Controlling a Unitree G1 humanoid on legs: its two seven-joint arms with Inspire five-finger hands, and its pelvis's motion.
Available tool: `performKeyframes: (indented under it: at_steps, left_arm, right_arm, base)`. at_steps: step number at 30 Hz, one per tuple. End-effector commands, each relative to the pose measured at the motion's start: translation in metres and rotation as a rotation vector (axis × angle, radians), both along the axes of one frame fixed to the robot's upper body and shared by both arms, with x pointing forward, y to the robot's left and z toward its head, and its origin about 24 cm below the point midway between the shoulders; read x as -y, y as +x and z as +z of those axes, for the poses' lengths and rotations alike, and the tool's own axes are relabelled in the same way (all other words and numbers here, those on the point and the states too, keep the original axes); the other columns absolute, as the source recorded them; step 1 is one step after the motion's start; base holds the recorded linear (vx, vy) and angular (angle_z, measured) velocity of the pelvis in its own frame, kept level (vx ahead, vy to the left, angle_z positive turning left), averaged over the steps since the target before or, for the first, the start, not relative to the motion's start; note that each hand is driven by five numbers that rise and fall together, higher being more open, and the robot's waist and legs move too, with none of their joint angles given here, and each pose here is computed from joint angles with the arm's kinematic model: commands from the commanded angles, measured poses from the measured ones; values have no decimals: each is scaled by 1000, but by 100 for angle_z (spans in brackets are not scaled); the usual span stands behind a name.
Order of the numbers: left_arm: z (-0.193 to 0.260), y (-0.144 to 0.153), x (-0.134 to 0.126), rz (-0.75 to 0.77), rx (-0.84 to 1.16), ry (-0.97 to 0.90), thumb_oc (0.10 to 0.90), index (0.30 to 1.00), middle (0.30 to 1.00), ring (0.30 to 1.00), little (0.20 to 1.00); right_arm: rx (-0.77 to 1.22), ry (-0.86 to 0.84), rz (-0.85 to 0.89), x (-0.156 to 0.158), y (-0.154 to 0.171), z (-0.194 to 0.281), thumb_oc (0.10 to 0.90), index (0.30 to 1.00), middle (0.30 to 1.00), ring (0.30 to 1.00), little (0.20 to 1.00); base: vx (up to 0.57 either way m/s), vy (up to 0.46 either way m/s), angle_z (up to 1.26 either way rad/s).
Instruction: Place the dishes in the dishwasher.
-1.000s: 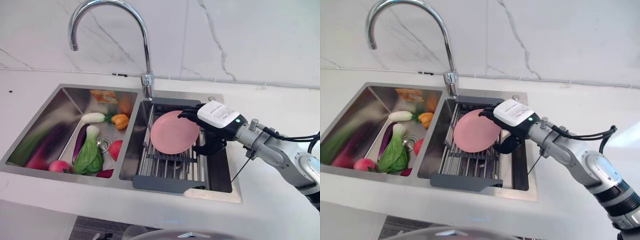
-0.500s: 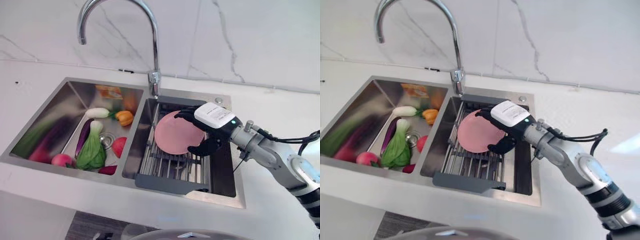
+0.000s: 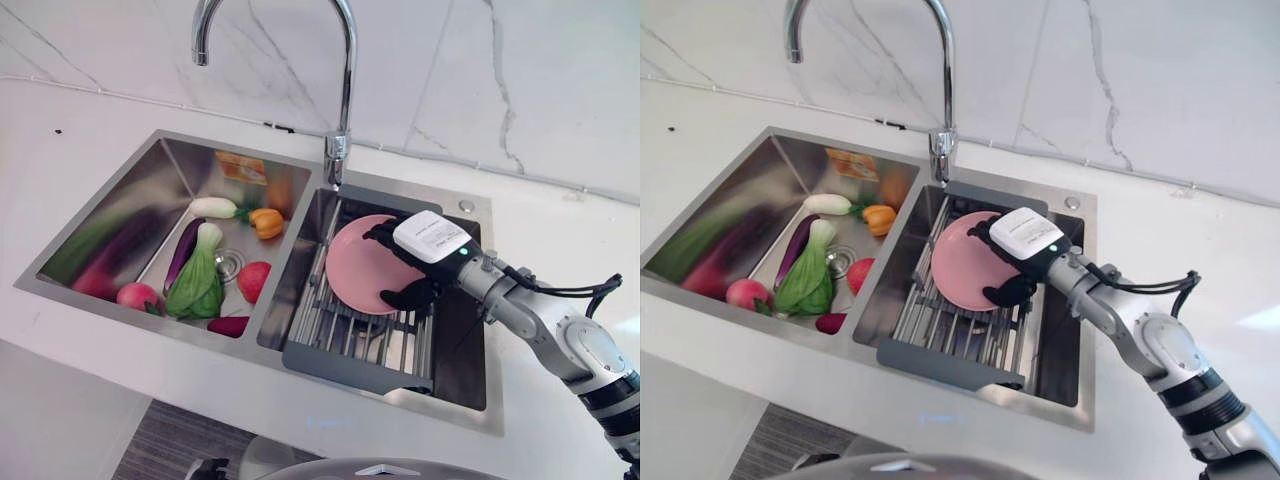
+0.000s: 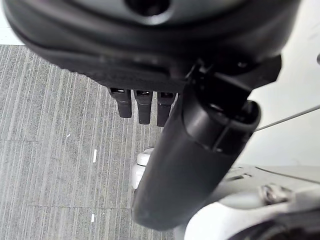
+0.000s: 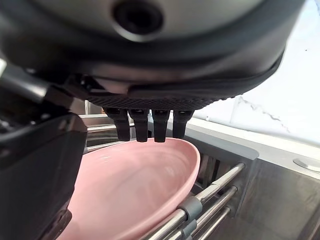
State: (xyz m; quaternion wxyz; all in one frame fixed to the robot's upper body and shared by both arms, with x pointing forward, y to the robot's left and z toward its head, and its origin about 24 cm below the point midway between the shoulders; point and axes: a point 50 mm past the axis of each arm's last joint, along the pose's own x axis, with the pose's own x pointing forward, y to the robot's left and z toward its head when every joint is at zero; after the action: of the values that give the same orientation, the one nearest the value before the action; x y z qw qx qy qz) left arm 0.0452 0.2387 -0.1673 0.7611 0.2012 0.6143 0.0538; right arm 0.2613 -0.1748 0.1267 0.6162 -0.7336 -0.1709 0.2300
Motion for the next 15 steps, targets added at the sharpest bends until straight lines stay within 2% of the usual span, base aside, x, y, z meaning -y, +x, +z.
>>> performKeyframes:
  at_steps: [1,7,9,10,15]
  left_arm:
    - [1,13,-2,23,9,9,800,900,900,900,900]
    - [1,14,0,5,11,-1,800,900,900,900,900]
    - [1,14,1,-2,14,-6,800,900,900,900,900]
    - [0,13,1,-2,16,-5,800,900,900,900,900]
    - [0,12,1,-14,20,-5,800,900,900,900,900]
  right_arm:
    - [101,-88,6,5,-5,11,800,900,900,900,900]
    - [127,-34,12,6,-7,29,800,900,900,900,900]
    - [171,5,5,9,-6,44,800,900,900,900,900]
    - [230,82,-4,14,-6,62,800,900,900,900,900]
    - [297,168,-2,19,-20,74,800,900,900,900,900]
  base:
    - [0,0,0]
    - [5,3,2]
    - [0,0,0]
    - [0,0,0]
    - [0,0,0]
